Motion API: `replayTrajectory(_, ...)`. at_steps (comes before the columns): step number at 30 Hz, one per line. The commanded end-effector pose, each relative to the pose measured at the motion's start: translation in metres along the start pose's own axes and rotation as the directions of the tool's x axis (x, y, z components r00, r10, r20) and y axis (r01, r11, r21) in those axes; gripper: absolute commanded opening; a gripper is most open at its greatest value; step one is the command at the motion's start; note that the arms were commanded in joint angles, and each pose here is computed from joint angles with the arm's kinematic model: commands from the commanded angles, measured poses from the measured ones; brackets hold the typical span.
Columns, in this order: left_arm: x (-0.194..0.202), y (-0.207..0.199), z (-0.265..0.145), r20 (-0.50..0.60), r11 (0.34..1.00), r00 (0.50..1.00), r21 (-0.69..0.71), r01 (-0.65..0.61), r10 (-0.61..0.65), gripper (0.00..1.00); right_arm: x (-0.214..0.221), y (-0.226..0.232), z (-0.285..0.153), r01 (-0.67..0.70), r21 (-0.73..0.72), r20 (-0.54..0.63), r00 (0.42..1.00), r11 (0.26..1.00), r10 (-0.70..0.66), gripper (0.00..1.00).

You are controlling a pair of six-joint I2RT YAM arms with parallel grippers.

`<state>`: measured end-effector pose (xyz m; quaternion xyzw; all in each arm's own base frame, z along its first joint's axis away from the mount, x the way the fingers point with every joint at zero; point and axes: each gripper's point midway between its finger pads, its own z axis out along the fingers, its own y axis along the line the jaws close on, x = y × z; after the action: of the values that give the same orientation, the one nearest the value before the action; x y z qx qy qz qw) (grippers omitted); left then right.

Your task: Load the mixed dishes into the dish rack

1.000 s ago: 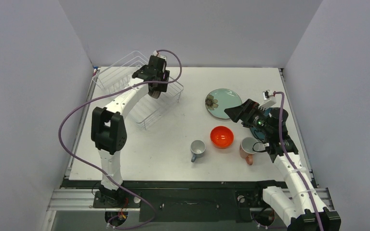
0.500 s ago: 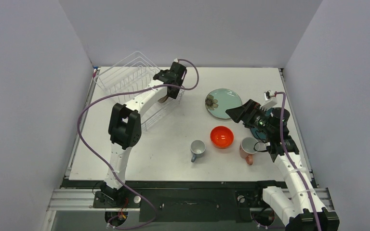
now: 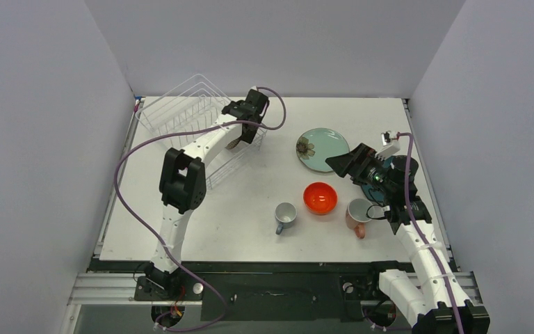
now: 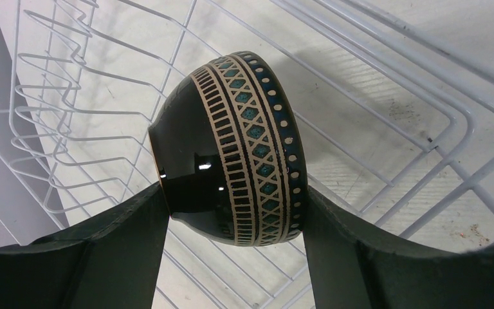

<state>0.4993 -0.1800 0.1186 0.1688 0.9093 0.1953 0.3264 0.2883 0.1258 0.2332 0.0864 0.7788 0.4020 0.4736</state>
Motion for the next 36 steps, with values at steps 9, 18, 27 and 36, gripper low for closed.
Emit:
replayTrajectory(9,-0.014,-0.005,-0.013,0.032,0.996,0.999,0.090,0.026,-0.029,0.78,-0.009,0.008,0.002,-0.002,-0.037,0.022,1.000,0.999,0.003,0.84)
replayTrajectory(18,-0.021,-0.008,-0.022,0.046,0.989,0.997,0.139,0.047,-0.054,0.97,-0.013,0.011,0.003,0.000,-0.052,0.039,0.999,0.999,0.002,0.84)
replayTrajectory(27,-0.040,-0.003,-0.055,0.101,0.960,0.984,0.252,0.120,-0.149,0.96,-0.015,0.013,0.003,-0.001,-0.056,0.044,0.999,0.998,0.004,0.84)
replayTrajectory(36,-0.041,0.043,-0.054,0.086,0.866,0.906,0.346,0.362,-0.414,0.96,-0.013,0.014,0.002,-0.006,-0.061,0.044,0.999,0.998,0.009,0.84)
